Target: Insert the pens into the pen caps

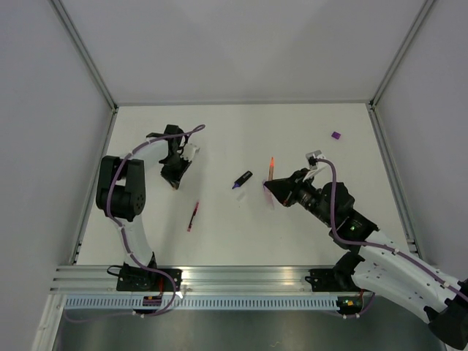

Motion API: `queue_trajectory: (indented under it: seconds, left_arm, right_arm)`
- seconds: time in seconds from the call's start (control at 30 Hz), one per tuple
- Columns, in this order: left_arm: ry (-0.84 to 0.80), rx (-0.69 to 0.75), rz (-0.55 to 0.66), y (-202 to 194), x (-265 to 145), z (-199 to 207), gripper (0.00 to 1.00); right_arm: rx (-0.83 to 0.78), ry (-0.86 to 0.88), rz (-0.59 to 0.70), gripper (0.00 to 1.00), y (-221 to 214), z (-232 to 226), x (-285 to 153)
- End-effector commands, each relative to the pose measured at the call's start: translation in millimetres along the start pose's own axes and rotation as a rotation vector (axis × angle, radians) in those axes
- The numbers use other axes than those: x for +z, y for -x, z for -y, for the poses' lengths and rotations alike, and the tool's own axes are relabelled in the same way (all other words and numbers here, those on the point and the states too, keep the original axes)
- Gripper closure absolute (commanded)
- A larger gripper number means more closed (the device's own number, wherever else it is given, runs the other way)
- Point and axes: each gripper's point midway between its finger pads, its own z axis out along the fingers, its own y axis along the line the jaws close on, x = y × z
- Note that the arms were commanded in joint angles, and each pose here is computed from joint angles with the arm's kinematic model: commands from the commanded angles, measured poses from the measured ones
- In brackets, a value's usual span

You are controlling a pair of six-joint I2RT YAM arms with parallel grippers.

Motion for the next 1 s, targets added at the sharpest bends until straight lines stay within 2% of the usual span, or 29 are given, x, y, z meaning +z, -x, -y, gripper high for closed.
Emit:
queue_trajectory:
  seconds: [0.0, 0.03, 0.1, 0.13, 0.2, 0.23, 0.3, 0.33, 0.37, 0.4, 0.43, 0.47, 0.57, 0.63, 0.73, 0.97]
  left_arm:
    - [-0.057, -0.071, 0.286, 59, -48, 9, 0.98]
    - [-0.063, -0.099, 0.416, 81, -77, 11, 0.98]
    - [-0.16, -0.104, 0.593, 107, -115, 29, 0.98]
    - [-0.194, -0.116, 0.751, 122, -150, 37, 0.98]
    - [-0.346, -0.078, 0.925, 133, -191, 67, 0.98]
    - [-0.423, -0.106, 1.067, 137, -223, 81, 0.98]
    - [-0.602, -0.057, 1.173, 132, -256, 110, 0.98]
    - [-0.728, -0.152, 1.147, 123, -256, 125, 0.98]
    - [-0.795, -0.091, 1.262, 122, -290, 135, 0.98]
    - [-0.859, -0.09, 1.289, 117, -302, 145, 0.98]
    - [-0.971, -0.174, 1.246, 107, -296, 156, 0.98]
    - [-1.011, -0.084, 1.379, 99, -329, 171, 0.98]
    - [-1.111, -0.07, 1.419, 82, -337, 207, 0.98]
    - [-1.138, 0.012, 1.444, 69, -346, 235, 0.98]
    - [-1.139, 0.042, 1.484, 61, -349, 255, 0.98]
    - [-1.16, -0.007, 1.493, 60, -349, 257, 0.98]
  right_arm:
    - [-0.007, 0.032, -0.01, 1.0, -3, -4, 8]
    - [-0.007, 0.036, -0.022, 1.0, -6, -4, 10]
    - [-0.014, 0.075, -0.055, 1.0, -16, -8, 15]
    - [-0.017, 0.092, -0.062, 1.0, -18, -11, 17]
    - [-0.033, 0.144, -0.086, 1.0, -24, -17, 20]
    - [-0.039, 0.163, -0.094, 1.0, -26, -20, 20]
    - [-0.051, 0.209, -0.114, 1.0, -30, -28, 24]
    - [-0.058, 0.25, -0.136, 1.0, -34, -35, 23]
    - [-0.064, 0.274, -0.146, 1.0, -37, -40, 25]
    - [-0.068, 0.289, -0.157, 1.0, -41, -43, 25]
    - [-0.076, 0.302, -0.166, 1.0, -43, -45, 25]
    - [-0.084, 0.318, -0.167, 1.0, -46, -50, 26]
    - [-0.093, 0.36, -0.169, 1.0, -50, -58, 25]
    - [-0.096, 0.38, -0.174, 1.0, -53, -61, 24]
    - [-0.098, 0.392, -0.163, 1.0, -54, -64, 22]
    - [-0.111, 0.398, -0.146, 1.0, -51, -67, 19]
